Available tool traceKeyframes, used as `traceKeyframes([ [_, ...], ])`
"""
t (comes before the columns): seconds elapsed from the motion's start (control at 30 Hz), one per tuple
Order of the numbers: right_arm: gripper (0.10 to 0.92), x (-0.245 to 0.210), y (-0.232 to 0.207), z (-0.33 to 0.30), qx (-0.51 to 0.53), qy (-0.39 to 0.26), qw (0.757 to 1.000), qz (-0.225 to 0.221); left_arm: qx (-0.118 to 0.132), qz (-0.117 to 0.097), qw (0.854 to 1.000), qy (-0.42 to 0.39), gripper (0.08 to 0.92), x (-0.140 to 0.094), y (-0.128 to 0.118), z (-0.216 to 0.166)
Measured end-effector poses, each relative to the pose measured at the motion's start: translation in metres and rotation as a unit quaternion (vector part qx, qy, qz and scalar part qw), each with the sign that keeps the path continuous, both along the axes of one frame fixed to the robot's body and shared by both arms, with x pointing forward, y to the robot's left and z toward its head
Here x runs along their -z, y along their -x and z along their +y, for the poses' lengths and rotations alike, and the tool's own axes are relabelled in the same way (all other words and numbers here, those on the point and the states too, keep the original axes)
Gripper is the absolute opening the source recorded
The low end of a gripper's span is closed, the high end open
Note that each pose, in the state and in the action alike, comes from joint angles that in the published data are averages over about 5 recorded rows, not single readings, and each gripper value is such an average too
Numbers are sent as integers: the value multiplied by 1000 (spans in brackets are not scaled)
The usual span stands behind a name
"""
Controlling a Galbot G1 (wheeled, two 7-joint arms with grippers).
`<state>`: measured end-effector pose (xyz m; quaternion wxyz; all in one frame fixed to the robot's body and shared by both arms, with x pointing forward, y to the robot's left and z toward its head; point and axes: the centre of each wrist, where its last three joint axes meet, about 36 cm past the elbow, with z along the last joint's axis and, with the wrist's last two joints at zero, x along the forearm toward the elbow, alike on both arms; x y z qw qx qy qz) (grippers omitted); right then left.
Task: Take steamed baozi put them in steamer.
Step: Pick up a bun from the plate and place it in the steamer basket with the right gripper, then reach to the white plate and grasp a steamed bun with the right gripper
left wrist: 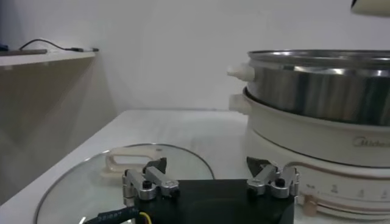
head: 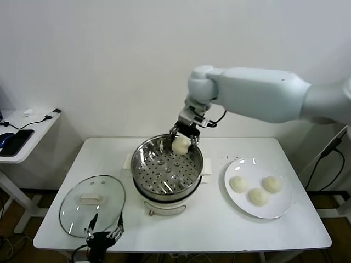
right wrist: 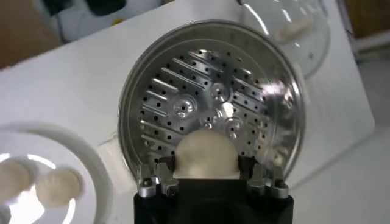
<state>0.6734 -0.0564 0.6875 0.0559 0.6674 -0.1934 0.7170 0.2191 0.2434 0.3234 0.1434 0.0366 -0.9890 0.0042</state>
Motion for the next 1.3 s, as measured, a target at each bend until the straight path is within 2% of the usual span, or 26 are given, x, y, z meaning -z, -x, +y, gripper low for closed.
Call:
traceKeyframes([
  [0.23, 679, 39, -22, 17, -65, 8, 998, -26, 4, 3, 1000, -1, 823, 1, 3, -3],
  [0.53, 680, 83, -43, 31, -89, -3, 996, -24, 4, 5, 1000, 0, 823, 2, 2, -4],
  [0.67, 741, 93, -50, 34, -90, -7, 996, -22, 4, 6, 1000, 2, 823, 3, 2, -5],
  [0.8, 812, 98, -55, 34, -88, -13, 996, -19, 3, 5, 1000, 2, 823, 3, 2, -6],
  [1.1, 823, 99, -59, 27, -79, -31, 996, -2, 4, 6, 1000, 4, 823, 3, 1, -8],
  [1.3, 823, 69, -60, 12, -65, -41, 997, 10, 7, 8, 1000, 4, 823, 3, 4, -10],
])
